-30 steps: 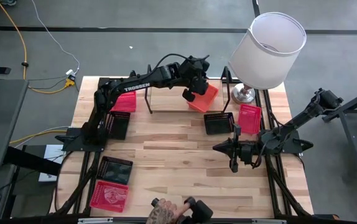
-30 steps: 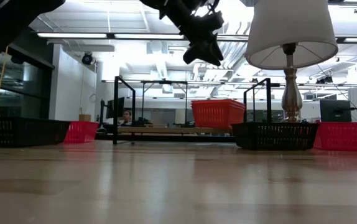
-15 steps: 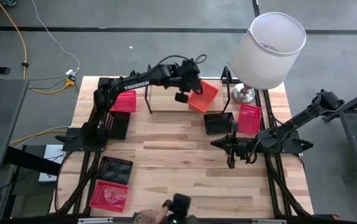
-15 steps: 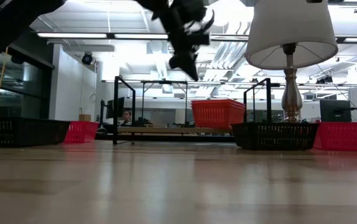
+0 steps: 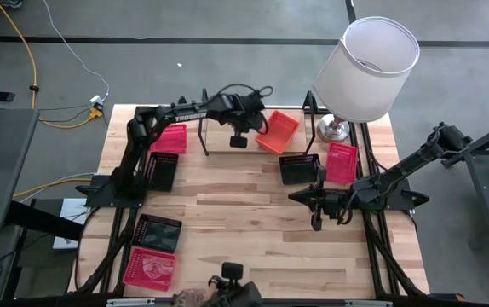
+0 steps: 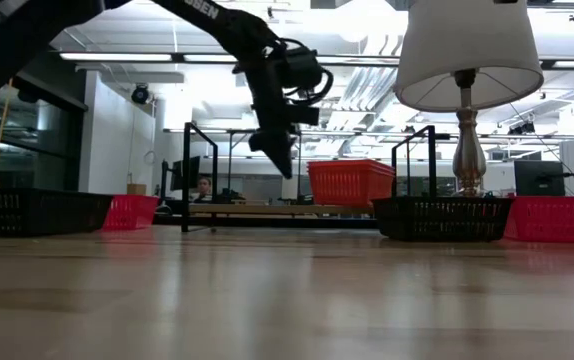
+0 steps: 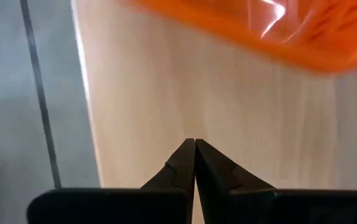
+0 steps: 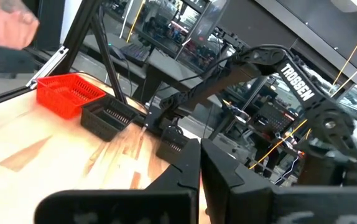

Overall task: Stack baskets on shelf by color
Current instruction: Stack the orange basket on top of the orange baskets on the shelf

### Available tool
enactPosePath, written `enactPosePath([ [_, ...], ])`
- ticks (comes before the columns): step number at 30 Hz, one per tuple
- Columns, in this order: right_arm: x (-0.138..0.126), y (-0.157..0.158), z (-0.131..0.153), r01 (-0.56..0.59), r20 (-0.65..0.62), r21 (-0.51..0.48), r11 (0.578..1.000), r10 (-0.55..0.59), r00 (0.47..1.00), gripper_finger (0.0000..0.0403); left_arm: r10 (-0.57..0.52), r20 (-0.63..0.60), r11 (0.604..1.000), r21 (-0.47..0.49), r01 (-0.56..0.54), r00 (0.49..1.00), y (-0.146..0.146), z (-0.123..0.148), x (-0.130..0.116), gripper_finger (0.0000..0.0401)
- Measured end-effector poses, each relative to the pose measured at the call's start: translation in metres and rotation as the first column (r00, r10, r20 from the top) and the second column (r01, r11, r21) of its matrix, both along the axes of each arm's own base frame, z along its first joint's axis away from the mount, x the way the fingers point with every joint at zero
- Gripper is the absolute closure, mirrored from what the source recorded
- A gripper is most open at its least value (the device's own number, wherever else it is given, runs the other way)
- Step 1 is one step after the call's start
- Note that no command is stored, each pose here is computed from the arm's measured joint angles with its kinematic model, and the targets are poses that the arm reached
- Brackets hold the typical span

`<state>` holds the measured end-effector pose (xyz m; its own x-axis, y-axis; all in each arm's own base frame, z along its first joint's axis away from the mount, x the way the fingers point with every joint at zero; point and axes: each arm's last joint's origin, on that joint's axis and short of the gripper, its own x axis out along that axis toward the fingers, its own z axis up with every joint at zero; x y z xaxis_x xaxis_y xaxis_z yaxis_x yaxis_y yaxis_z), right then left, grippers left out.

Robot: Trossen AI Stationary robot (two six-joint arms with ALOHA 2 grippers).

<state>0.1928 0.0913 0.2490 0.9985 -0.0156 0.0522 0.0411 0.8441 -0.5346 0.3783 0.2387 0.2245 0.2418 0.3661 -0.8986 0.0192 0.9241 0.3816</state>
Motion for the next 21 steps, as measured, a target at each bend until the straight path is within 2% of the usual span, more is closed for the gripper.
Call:
enactPosePath([
  [5, 0.0, 0.0, 0.001, 0.0, 0.005, 0.003, 1.0, 0.0, 1.0, 0.0403, -0.076, 0.065, 0.996, 0.041, 0.074, 0.995, -0.013, -0.004, 0.016, 0.0401],
  [21, 0.0, 0.0, 0.0, -0.001, 0.005, 0.014, 1.0, 0.001, 1.0, 0.0403, -0.251, 0.085, 0.967, 0.06, 0.246, 0.964, -0.076, -0.002, 0.048, 0.0401],
])
